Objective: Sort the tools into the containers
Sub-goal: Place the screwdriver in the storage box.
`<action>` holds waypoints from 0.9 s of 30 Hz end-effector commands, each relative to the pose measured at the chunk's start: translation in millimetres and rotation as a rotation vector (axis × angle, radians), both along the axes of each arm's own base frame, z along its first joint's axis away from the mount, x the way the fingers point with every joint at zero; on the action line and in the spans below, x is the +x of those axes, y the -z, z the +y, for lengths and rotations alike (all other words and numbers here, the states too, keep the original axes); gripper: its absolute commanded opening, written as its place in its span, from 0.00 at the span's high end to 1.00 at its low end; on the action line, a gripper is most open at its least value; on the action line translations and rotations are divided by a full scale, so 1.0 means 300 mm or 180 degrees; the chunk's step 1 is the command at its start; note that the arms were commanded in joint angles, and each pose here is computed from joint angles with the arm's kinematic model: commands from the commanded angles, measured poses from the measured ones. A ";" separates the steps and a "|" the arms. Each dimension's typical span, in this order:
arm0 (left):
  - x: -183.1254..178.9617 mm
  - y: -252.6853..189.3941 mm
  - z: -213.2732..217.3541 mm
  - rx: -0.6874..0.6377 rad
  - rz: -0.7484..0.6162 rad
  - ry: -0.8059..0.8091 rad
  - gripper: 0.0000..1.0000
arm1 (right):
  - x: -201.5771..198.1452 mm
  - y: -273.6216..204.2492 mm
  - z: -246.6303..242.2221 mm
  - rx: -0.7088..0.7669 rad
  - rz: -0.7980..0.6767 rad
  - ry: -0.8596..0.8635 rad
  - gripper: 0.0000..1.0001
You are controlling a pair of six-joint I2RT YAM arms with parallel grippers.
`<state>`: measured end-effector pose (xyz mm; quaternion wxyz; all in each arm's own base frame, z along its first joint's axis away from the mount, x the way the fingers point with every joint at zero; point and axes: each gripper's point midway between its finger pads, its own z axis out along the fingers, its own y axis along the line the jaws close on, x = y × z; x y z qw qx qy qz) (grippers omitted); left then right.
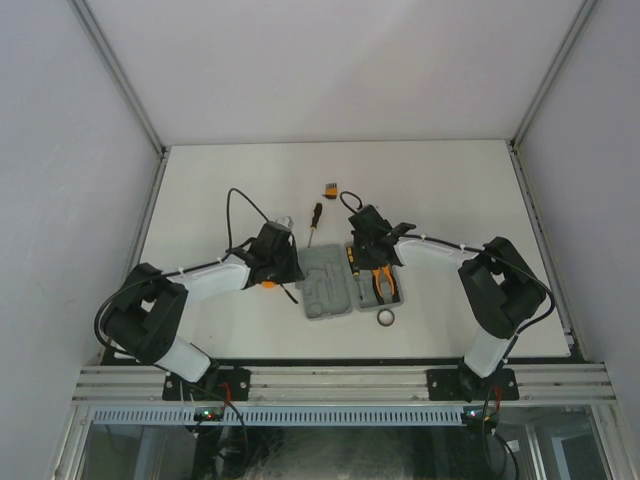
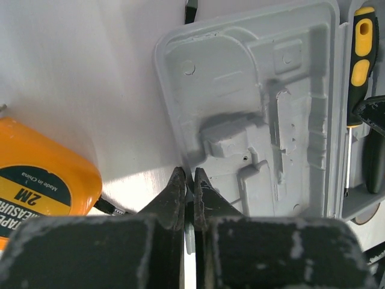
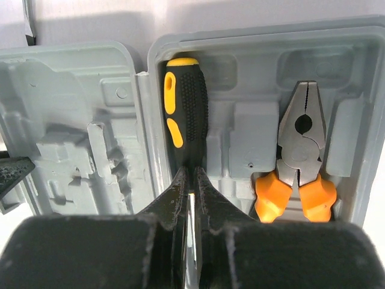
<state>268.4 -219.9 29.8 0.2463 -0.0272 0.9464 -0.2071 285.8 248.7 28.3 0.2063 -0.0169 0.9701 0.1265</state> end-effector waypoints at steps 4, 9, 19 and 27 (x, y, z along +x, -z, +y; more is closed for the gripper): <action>0.078 -0.070 -0.064 -0.0026 -0.0261 0.0255 1.00 | -0.293 0.214 -0.150 -0.0839 0.1021 -0.0216 1.00; 0.077 -0.068 -0.062 0.0011 -0.0264 0.0273 1.00 | -0.339 0.254 -0.184 -0.1082 0.1211 -0.0292 1.00; 0.077 -0.103 -0.126 0.0051 -0.0378 0.0463 1.00 | -0.451 0.369 -0.234 -0.1484 0.1605 -0.0453 1.00; 0.079 -0.128 -0.167 -0.0079 -0.0459 0.0465 1.00 | -0.442 0.347 -0.223 -0.1466 0.1520 -0.0466 1.00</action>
